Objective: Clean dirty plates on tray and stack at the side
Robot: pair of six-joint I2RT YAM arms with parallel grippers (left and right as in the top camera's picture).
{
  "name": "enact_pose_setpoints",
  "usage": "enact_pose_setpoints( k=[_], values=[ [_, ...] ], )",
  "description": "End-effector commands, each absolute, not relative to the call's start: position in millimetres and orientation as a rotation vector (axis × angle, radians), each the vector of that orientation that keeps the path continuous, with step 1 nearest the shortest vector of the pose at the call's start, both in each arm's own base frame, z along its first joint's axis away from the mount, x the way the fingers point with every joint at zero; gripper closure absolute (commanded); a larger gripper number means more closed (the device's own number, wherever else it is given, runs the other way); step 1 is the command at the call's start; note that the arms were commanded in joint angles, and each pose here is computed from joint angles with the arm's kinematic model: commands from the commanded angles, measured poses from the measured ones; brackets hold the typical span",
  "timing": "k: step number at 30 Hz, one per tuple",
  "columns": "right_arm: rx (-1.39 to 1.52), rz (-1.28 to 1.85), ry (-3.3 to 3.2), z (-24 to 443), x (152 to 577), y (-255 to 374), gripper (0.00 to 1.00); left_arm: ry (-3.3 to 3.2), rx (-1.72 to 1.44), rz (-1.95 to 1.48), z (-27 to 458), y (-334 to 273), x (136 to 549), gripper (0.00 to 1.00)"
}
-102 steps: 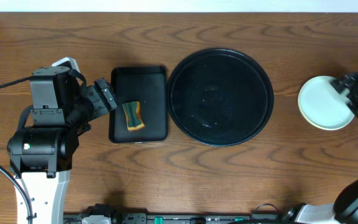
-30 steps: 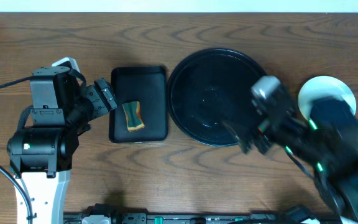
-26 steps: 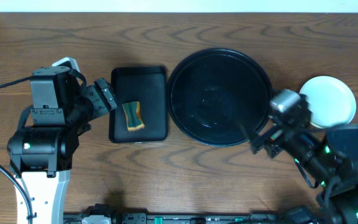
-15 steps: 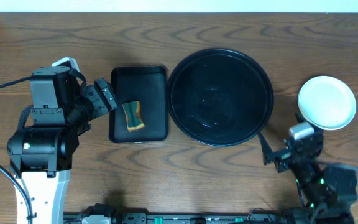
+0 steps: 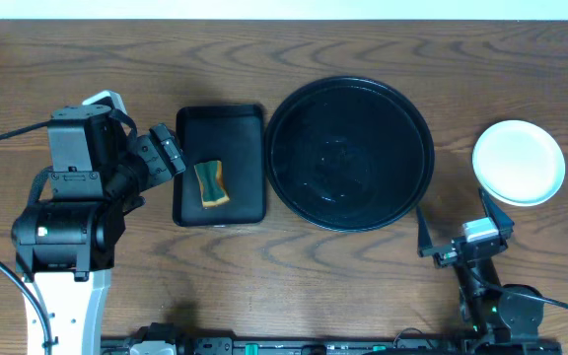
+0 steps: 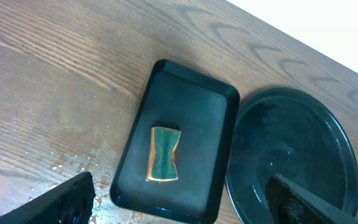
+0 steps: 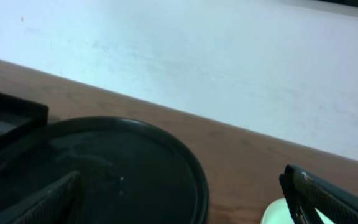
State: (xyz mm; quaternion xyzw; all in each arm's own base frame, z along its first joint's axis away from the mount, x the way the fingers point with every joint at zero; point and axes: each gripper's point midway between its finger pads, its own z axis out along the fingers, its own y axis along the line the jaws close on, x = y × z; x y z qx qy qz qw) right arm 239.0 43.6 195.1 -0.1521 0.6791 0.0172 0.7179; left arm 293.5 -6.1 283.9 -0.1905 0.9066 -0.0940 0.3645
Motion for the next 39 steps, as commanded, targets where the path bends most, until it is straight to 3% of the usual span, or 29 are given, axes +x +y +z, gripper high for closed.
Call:
enact_pose_setpoints(
  k=[1, 31, 39],
  values=[
    [-0.320, 0.013, 1.517, 180, 243, 37, 0.01, 2.317, -0.480, -0.247, 291, -6, 294, 0.11],
    [-0.322, 0.024, 1.597, 161, 243, 37, 0.01, 2.316, -0.480, -0.248, 291, -6, 294, 0.11],
    [-0.322, 0.024, 1.597, 161, 243, 37, 0.01, 2.141, -0.502, -0.062, 307, 24, 265, 0.11]
  ],
)
